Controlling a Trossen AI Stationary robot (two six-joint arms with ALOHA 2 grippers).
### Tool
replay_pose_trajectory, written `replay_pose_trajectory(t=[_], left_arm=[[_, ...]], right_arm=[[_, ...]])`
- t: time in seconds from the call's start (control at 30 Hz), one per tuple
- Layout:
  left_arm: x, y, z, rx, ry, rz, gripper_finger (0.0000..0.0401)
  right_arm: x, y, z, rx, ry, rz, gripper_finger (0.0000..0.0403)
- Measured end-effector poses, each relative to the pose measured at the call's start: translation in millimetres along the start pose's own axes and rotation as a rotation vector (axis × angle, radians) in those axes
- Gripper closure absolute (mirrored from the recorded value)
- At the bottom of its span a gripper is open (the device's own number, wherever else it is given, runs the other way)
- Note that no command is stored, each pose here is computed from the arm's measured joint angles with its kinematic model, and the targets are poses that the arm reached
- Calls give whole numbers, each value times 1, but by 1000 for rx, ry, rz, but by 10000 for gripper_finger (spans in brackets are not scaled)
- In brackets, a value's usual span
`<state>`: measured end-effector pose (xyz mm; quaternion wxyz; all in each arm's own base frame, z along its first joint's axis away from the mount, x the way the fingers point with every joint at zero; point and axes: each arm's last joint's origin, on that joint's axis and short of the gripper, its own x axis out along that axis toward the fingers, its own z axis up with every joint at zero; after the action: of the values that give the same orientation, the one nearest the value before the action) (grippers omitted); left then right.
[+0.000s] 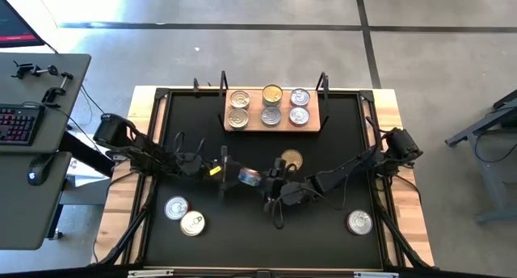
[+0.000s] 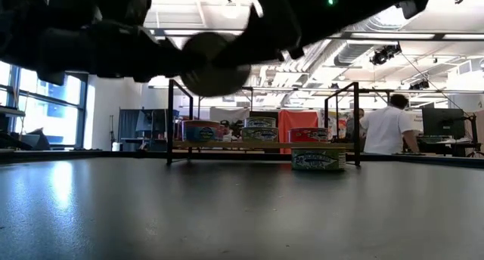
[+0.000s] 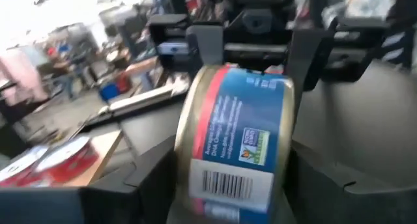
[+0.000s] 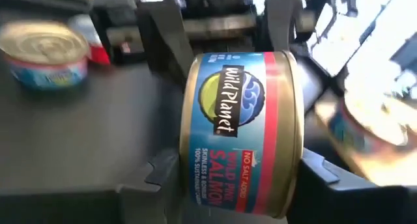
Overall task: Stack canned seafood by type on shelf
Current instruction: Stack the right blue canned tuna on the upper left canned tuna
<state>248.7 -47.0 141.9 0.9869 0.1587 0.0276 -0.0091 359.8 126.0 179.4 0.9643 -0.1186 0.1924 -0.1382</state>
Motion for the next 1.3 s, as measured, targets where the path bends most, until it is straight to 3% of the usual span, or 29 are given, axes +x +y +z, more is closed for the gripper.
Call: replay_pose_trajectory(t=[0.23,0.43,0.57,0.8,0.97,1.13,1.3], left_arm=[[9,3,18,24,108,-3,147],[36,-5,31,152,267,-24,148],[47,-6,27,153,373,-48,148],[55,-2,11,148,443,-42,149],[55,-3,8,143,443,-76,172],[54,-4,7,140,451,-121,227],[52,-6,4,138,496,-122,229]], right_arm=[[14,-18,-25,170,222,49,232],[29,-26,-32,210,244,113,232],[30,-26,-33,215,241,112,232],[31,-26,-34,209,241,118,232],[31,-25,-34,205,246,127,230],[31,-24,-34,209,239,134,184],[27,-23,-36,165,275,135,163]])
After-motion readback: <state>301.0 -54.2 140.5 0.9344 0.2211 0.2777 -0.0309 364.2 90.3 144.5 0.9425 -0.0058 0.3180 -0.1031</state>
